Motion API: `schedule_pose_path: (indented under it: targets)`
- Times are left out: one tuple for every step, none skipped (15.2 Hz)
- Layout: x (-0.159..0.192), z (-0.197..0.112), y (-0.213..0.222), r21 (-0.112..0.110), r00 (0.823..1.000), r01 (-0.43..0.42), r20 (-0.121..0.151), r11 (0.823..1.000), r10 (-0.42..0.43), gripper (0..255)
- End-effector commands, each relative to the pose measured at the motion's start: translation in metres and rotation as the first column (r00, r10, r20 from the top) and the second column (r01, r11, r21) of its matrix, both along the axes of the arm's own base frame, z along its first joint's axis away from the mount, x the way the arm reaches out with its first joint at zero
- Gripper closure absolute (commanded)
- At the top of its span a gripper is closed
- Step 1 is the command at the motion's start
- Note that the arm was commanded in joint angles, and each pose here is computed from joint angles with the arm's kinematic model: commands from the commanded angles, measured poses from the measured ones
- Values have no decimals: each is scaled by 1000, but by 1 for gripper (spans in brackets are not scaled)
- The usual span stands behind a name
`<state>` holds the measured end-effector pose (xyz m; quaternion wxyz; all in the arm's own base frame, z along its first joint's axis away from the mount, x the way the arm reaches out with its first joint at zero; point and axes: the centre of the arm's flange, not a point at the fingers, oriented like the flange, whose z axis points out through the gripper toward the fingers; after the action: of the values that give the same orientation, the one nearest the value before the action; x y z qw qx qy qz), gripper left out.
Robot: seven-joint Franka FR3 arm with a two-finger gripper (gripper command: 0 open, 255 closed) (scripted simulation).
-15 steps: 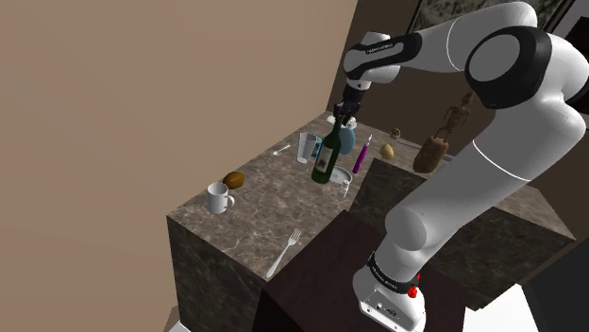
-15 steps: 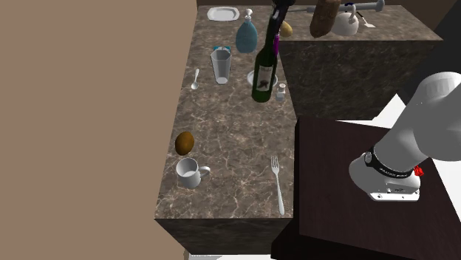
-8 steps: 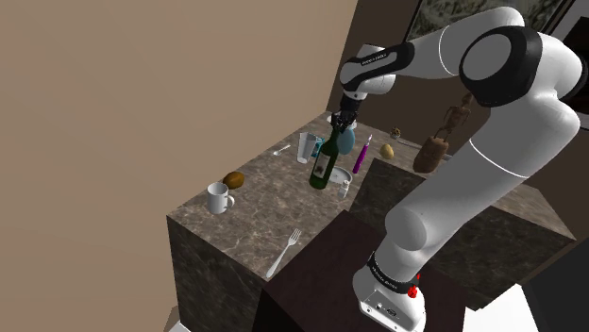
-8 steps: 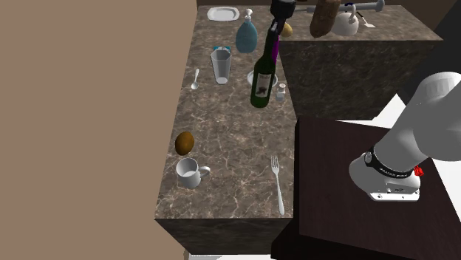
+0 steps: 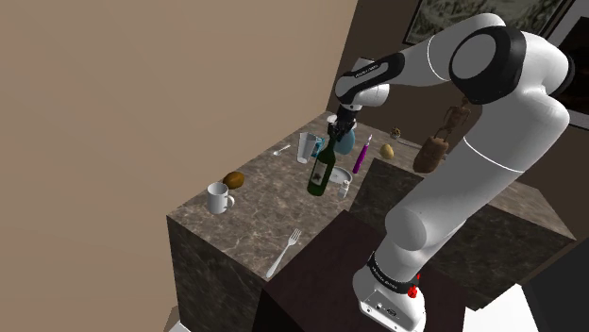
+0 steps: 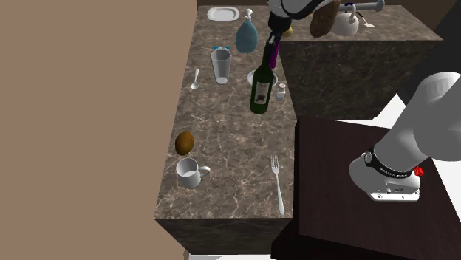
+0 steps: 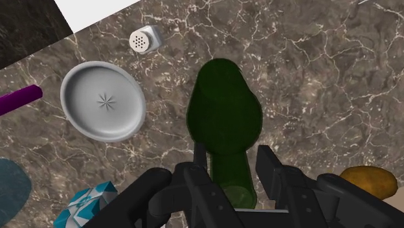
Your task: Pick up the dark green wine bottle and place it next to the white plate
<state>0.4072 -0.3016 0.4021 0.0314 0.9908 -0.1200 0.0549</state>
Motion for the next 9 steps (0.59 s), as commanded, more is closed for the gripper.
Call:
schedule_pose_path:
  targets:
    - [0, -11, 0, -1, 1000, 0, 1, 1000, 0, 255]
    - [0, -16, 0, -1, 1000, 0, 1, 1000, 0, 255]
    - [0, -16, 0, -1, 1000, 0, 1, 1000, 0, 255]
    - [0, -16, 0, -1, 1000, 0, 1, 1000, 0, 255]
    - [0, -16, 0, -1, 1000, 0, 1, 1000, 0, 255]
    - [0, -16, 0, -1, 1000, 0, 1, 1000, 0, 255]
    - [0, -16, 0, -1, 1000, 0, 1, 1000, 0, 255]
    - [0, -16, 0, -1, 1000, 0, 1, 1000, 0, 255]
    - [0, -16, 0, -1, 1000, 0, 1, 1000, 0, 255]
